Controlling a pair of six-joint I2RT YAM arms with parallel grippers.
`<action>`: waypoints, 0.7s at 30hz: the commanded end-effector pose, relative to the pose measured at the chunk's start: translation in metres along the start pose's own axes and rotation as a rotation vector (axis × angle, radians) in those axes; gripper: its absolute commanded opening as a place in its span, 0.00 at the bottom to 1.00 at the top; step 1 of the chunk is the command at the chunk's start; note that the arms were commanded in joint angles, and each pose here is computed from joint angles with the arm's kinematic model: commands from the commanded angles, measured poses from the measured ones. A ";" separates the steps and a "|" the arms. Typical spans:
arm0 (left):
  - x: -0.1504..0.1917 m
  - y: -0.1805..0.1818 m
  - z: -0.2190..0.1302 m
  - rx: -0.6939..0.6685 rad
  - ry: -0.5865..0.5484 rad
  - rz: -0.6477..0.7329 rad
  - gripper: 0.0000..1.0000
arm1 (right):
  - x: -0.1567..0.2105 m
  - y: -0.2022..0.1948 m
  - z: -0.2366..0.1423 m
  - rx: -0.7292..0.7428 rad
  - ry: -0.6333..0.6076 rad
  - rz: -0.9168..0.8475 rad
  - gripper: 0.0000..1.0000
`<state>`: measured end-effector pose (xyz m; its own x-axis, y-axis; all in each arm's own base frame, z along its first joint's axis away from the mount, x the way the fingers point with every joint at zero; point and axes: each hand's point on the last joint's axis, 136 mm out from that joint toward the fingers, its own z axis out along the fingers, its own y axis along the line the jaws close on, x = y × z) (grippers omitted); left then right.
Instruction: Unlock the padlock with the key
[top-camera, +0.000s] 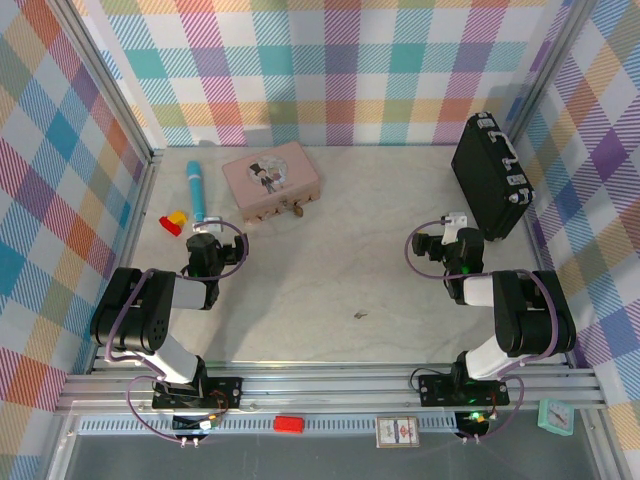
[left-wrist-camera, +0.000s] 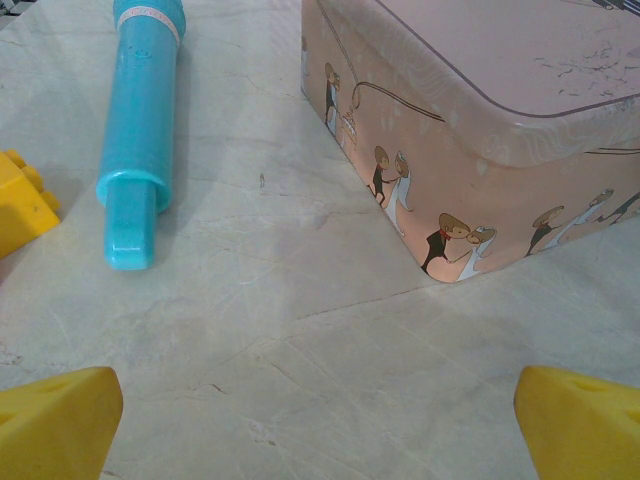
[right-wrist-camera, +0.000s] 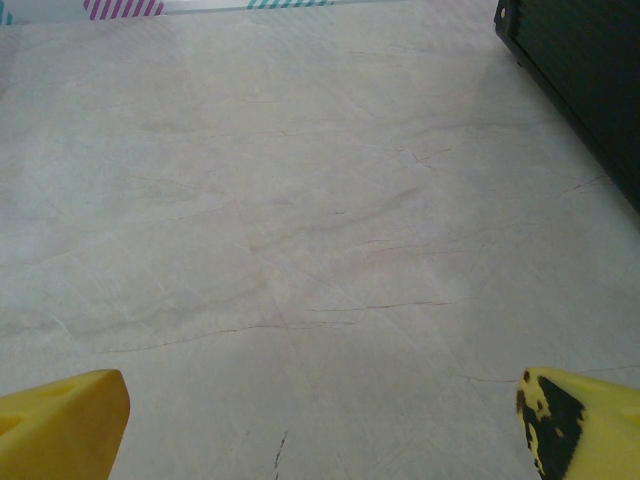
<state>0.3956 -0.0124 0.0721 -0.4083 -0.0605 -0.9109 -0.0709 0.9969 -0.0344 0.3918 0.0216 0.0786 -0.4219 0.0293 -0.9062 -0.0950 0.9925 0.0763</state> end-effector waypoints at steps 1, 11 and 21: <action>-0.011 0.002 0.001 0.005 -0.027 -0.004 1.00 | -0.014 0.002 0.001 -0.018 -0.041 0.004 0.99; -0.025 -0.009 -0.022 0.019 -0.102 0.046 1.00 | -0.022 0.006 -0.005 -0.037 -0.053 -0.005 0.99; -0.088 -0.001 -0.087 -0.072 -0.072 -0.180 1.00 | -0.081 0.027 -0.059 -0.114 -0.045 0.101 0.99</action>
<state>0.3650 -0.0222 0.1830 -0.2525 -0.1168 -0.9605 -0.1021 0.9904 -0.0936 0.3791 0.0311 0.1613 -0.3451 0.0685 -0.9361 -0.1403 0.9824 0.1236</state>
